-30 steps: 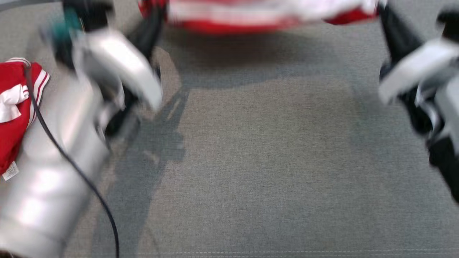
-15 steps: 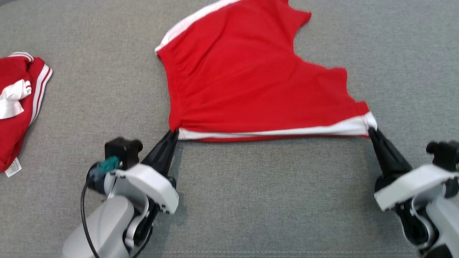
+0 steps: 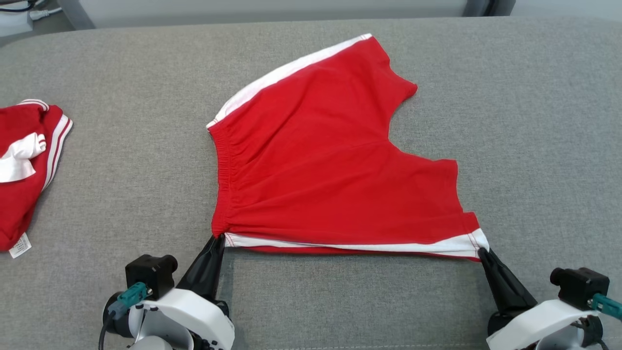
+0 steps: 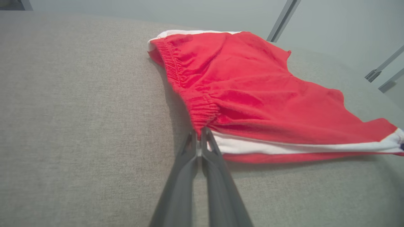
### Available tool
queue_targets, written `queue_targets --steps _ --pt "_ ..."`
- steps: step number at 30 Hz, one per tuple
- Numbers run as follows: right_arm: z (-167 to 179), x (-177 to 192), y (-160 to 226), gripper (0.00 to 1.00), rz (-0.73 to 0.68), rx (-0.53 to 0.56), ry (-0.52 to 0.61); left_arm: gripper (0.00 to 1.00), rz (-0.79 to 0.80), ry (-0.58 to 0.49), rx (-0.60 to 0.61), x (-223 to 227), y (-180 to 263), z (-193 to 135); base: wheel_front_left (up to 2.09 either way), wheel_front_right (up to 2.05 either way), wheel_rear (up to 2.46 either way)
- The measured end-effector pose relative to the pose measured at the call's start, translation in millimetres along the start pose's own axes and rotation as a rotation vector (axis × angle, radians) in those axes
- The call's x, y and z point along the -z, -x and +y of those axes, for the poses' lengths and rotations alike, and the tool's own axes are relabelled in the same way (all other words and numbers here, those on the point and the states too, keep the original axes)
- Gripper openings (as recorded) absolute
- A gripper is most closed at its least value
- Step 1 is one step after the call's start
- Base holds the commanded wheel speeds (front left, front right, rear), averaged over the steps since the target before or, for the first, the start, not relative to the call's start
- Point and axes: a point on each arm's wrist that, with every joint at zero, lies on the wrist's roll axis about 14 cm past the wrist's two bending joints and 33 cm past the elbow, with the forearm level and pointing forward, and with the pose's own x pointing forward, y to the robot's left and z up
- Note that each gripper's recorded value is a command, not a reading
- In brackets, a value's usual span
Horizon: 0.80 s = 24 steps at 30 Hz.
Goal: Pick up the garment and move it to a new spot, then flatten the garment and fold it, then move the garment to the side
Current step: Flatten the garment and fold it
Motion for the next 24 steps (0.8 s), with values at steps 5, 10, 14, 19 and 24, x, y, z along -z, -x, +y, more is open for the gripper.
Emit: queue_targets --steps 5,10,14,19,24 --pt "5 6 6 0.00 0.015 0.010 -0.004 0.00 0.007 0.010 -0.013 3 8 0 0.00 0.00 0.00" --pt "16 11 10 0.00 0.038 -0.008 -0.005 0.48 0.017 0.017 -0.025 6 14 2 0.00 0.00 0.00" --pt "19 7 12 1.00 0.027 -0.016 -0.002 1.00 0.020 0.006 -0.020 8 17 0 0.00 0.00 0.00" --pt "11 -15 21 1.00 -0.055 0.009 0.068 1.00 -0.089 -0.014 -0.078 -21 23 9 0.00 0.00 0.00" --pt "9 -38 28 1.00 -0.137 0.020 0.136 1.00 -0.217 -0.046 -0.105 -57 31 14 0.00 0.00 0.00"
